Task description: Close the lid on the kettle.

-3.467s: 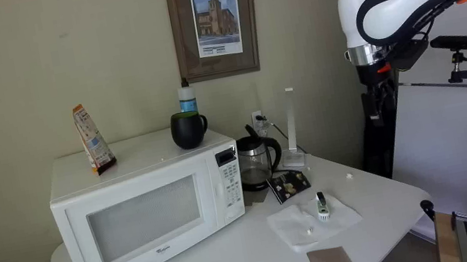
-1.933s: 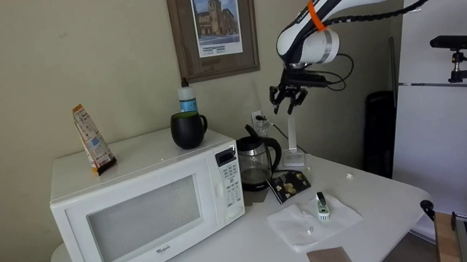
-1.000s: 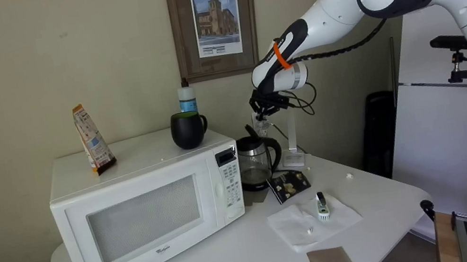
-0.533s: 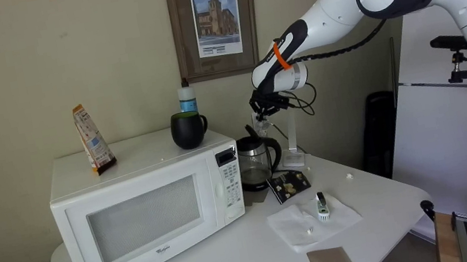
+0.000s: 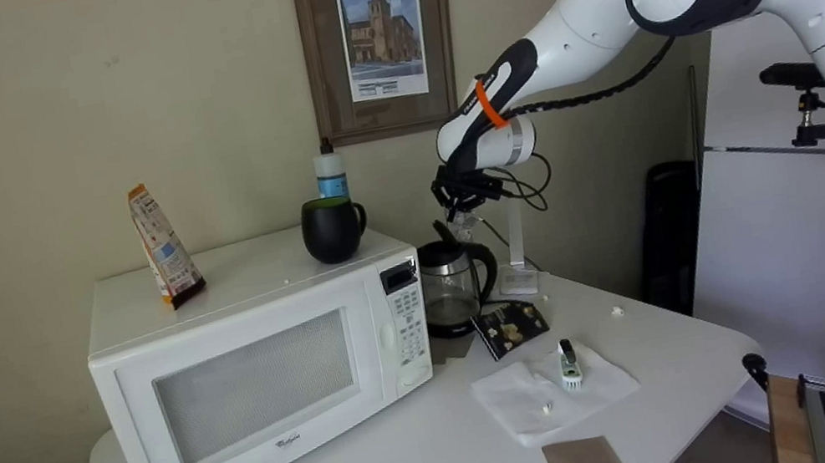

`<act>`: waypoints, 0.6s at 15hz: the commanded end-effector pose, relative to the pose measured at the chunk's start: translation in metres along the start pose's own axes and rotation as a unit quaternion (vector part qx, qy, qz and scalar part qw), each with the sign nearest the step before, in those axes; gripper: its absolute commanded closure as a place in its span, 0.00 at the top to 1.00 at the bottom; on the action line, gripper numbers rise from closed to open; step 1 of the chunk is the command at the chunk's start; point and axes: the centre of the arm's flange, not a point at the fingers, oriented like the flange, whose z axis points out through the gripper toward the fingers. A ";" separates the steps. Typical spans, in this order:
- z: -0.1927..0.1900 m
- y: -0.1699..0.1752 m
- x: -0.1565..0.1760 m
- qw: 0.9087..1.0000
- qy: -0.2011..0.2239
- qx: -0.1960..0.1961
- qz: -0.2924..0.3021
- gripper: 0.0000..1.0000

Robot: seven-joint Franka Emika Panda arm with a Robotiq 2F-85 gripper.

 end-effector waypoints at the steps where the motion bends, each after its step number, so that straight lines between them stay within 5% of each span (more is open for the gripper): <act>1: 0.018 -0.005 -0.006 1.000 0.010 0.008 0.003 0.00; 9: 0.047 -0.011 -0.017 1.000 -0.011 0.022 -0.015 0.00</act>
